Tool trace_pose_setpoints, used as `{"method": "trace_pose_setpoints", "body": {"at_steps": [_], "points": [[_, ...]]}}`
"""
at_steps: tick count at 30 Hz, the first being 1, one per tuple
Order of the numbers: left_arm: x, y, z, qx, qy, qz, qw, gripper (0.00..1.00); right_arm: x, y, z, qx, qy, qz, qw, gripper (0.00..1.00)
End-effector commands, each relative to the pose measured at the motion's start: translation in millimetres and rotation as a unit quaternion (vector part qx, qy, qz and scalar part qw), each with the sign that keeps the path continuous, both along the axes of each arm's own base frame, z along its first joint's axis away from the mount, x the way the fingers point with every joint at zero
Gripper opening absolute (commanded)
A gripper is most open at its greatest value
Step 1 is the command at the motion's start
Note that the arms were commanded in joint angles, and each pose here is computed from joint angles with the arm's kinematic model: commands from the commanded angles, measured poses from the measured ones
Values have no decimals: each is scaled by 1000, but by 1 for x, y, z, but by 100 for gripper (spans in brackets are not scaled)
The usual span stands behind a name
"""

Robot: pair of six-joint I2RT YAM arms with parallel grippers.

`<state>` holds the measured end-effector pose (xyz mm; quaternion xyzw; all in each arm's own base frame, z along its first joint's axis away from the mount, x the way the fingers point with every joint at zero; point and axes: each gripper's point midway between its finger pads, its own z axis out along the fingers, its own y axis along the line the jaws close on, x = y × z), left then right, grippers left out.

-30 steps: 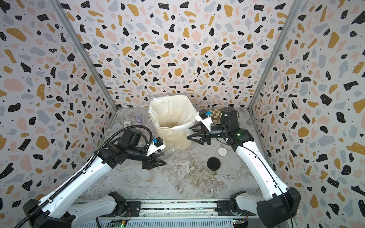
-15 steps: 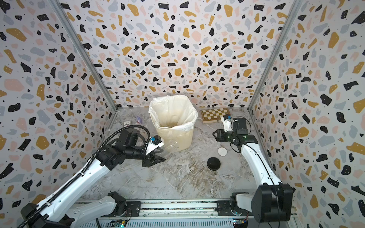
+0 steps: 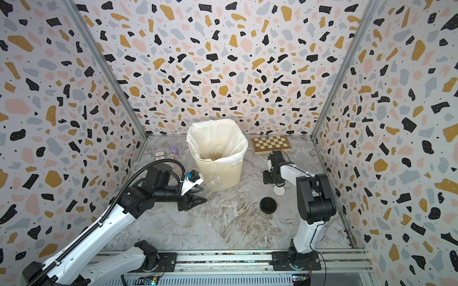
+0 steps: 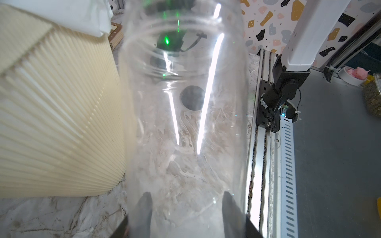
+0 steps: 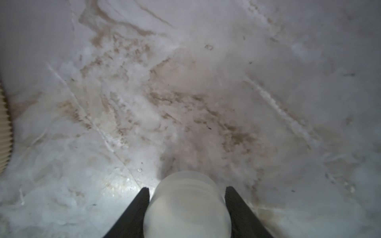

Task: Empty the moldy dried flower tea in the jars
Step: Place the lid at the center of the board, then pour the moldy dried flower tea into the trash bin.

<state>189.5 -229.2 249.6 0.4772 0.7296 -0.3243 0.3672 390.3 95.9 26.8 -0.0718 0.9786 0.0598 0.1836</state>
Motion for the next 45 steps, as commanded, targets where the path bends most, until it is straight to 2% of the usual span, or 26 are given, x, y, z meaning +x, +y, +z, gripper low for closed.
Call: {"method": "trace_pose_setpoints", "body": {"at_steps": [1, 6, 7, 8, 12, 17, 18, 20, 21, 22, 24, 25, 29, 34, 40, 45], "points": [[4, -1, 9, -19, -16, 8, 1000, 38, 7, 2, 9, -37, -16, 14, 999, 50], [6, -3, 9, -20, -13, 6, 1000, 38, 4, 8, 13, -24, -20, 29, 999, 67], [6, -4, 8, -20, -10, 5, 1000, 38, 4, 10, 16, -16, -24, 30, 999, 81], [6, -4, 9, -20, -10, 4, 1000, 38, 4, 11, 20, -6, -28, 31, 999, 99], [7, -5, 13, -24, -11, 3, 1000, 38, 8, 9, 50, 17, -67, 27, 997, 99], [8, -7, 19, -34, -16, 1, 999, 38, 6, 15, 111, 48, -163, 51, 984, 99], [9, -8, 20, -36, -18, 1, 999, 38, 3, 18, 126, 79, -183, 55, 978, 99], [10, -9, 23, -37, -20, 2, 999, 38, -6, 23, 157, 186, -205, 62, 959, 99], [10, -9, 25, -38, -22, 2, 999, 38, -16, 29, 174, 275, -202, 70, 937, 99], [10, -9, 29, -40, -23, 0, 999, 38, -22, 26, 185, 342, -190, 50, 919, 99], [9, -11, 35, -46, -22, -4, 999, 38, -38, 31, 201, 438, -159, 52, 883, 99], [9, -12, 38, -52, -23, -6, 998, 38, -47, 38, 208, 453, -152, 67, 876, 99], [8, -19, 52, -82, -17, -8, 996, 38, -76, 53, 250, 454, -207, 119, 859, 100], [13, -33, 77, -122, -10, 0, 992, 38, -106, 68, 288, 464, -245, 148, 838, 100], [29, -54, 109, -167, 10, 30, 985, 38, -139, 93, 335, 500, -280, 200, 795, 100], [39, -78, 149, -243, 36, 29, 969, 37, -162, 126, 373, 506, -319, 274, 753, 100]]}}
